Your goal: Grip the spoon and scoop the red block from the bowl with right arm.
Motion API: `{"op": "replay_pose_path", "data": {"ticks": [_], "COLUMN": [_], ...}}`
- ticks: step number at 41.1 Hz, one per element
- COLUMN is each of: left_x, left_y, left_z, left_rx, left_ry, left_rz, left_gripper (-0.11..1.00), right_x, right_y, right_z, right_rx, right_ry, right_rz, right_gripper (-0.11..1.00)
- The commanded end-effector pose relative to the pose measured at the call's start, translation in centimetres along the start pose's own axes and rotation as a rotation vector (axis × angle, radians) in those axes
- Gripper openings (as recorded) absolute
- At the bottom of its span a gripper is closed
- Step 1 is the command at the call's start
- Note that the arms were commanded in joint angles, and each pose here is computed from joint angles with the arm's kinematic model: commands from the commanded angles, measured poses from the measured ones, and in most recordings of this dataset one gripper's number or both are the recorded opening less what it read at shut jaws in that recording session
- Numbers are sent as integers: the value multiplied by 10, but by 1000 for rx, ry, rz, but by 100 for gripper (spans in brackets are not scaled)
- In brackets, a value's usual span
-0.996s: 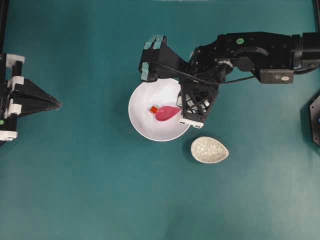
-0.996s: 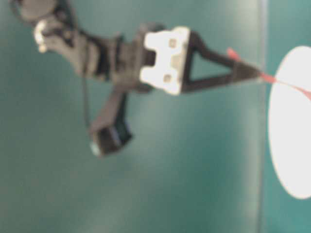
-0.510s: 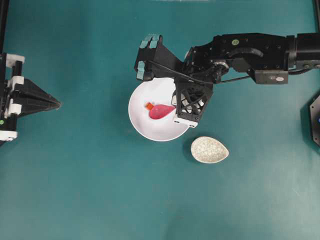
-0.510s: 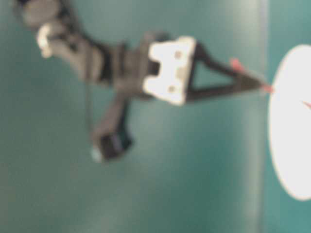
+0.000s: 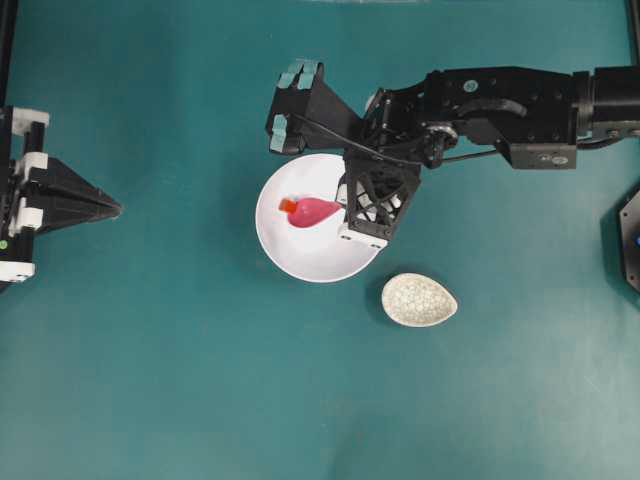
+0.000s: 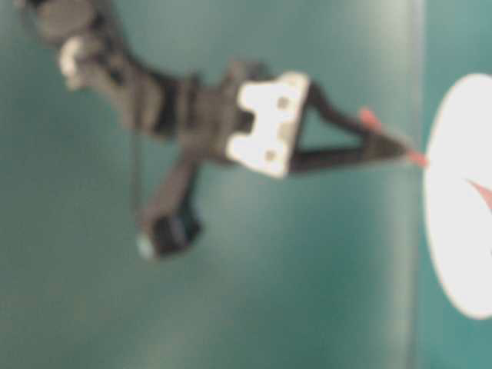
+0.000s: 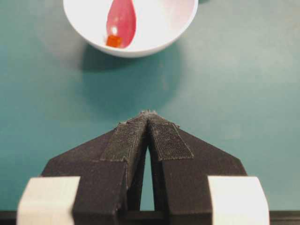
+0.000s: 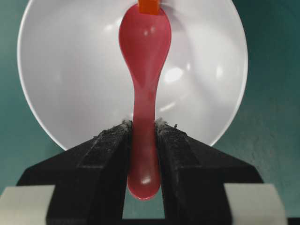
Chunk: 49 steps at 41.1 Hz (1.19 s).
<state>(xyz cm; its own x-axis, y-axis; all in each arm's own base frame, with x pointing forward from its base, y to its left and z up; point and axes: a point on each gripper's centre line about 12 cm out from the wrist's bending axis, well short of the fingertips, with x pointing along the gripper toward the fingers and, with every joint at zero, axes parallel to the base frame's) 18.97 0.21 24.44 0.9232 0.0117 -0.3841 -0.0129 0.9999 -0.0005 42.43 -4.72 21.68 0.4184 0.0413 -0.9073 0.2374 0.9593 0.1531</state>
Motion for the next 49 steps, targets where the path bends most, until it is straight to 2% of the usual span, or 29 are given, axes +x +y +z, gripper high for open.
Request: {"op": "replay_pose_path", "data": {"ticks": [1,24,49], "left_x": [-1,-1,-1], "left_y": [0,0,0], "left_z": [11,11,11], "left_rx": [1,-1,-2], "left_ry": [-31,-31,-31], "left_rz": [2,1,1], "left_gripper": [0,0,0], "right_x": [-13,-26,-26], "right_y": [4,8,14], "right_z": [12,17,14], "right_rx": [0,-4,-4], "right_ry": [-59,-94,-121], "right_rz": [10,19,28], "right_gripper": [25,25,25]}}
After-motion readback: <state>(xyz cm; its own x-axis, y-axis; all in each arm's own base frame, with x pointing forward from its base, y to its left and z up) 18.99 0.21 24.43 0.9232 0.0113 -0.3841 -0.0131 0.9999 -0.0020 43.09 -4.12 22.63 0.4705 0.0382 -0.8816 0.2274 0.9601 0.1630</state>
